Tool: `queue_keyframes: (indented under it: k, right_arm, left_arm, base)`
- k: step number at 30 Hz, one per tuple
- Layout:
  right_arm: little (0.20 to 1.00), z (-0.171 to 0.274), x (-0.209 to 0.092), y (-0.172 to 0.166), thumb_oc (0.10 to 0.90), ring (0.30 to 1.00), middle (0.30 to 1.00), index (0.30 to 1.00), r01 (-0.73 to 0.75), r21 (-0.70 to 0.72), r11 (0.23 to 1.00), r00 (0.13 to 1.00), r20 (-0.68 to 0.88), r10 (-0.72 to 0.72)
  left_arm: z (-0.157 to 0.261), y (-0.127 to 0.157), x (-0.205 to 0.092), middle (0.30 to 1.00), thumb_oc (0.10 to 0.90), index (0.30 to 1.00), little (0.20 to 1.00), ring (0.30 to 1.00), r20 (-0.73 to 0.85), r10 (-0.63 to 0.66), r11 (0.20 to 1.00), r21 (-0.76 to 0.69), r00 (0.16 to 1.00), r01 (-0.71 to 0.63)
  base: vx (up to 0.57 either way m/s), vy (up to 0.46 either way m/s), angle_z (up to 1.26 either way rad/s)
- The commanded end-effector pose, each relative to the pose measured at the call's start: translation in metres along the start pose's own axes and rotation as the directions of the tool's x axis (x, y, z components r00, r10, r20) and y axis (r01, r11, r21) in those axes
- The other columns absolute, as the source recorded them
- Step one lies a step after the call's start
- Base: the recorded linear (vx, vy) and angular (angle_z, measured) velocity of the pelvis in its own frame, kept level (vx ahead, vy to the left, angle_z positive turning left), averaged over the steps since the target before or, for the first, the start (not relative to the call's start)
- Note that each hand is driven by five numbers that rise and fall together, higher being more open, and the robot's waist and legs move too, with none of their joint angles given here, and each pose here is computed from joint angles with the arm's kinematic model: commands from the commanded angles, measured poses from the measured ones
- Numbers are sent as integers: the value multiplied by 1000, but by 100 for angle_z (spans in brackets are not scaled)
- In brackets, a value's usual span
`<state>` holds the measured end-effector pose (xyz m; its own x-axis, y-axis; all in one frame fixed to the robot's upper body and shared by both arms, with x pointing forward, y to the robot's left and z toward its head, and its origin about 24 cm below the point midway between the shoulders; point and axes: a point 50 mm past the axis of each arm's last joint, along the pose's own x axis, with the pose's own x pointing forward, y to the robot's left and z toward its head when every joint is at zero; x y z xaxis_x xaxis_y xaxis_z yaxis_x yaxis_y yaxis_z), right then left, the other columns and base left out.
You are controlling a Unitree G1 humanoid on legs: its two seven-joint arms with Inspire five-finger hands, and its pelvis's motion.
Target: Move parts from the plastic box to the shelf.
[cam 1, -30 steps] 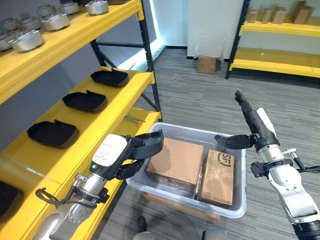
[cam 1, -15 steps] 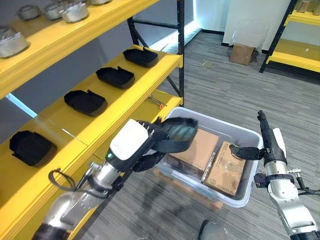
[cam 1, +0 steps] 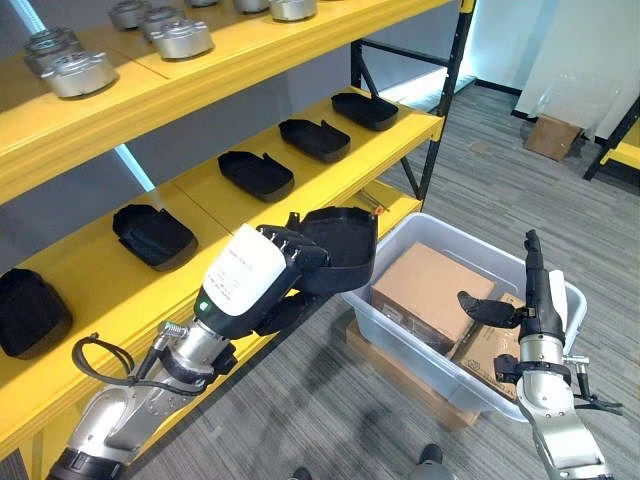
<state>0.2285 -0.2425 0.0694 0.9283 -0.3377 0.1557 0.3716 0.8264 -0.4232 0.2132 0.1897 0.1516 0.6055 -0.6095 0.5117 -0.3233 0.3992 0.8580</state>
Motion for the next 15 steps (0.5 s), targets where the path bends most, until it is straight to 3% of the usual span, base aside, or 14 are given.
queue_keyframes:
  k: [1,5,11,15]
  right_arm:
    - [1000,68,16,-16,900,1000,1000,1000,82,34,996,923,374,-89]
    - [1000,76,12,-13,900,1000,1000,1000,50,-73,996,892,451,-12]
    - [1000,79,11,-24,900,1000,1000,1000,104,-55,993,859,507,-62]
    - [1000,77,11,-31,900,1000,1000,1000,108,-57,992,859,508,-65]
  left_arm:
    - [10,55,19,300,400,300,300,300,140,295,949,72,945,-307]
    - [12,62,14,300,400,300,300,300,180,340,934,49,923,-354]
    - [8,55,15,300,400,300,300,300,132,366,920,100,921,-379]
    - [8,53,-3,300,400,300,300,300,129,368,916,123,921,-383]
  base:
    - [-83,110,3]
    - [-73,31,22]
    - [27,-74,98]
    - [43,-44,23]
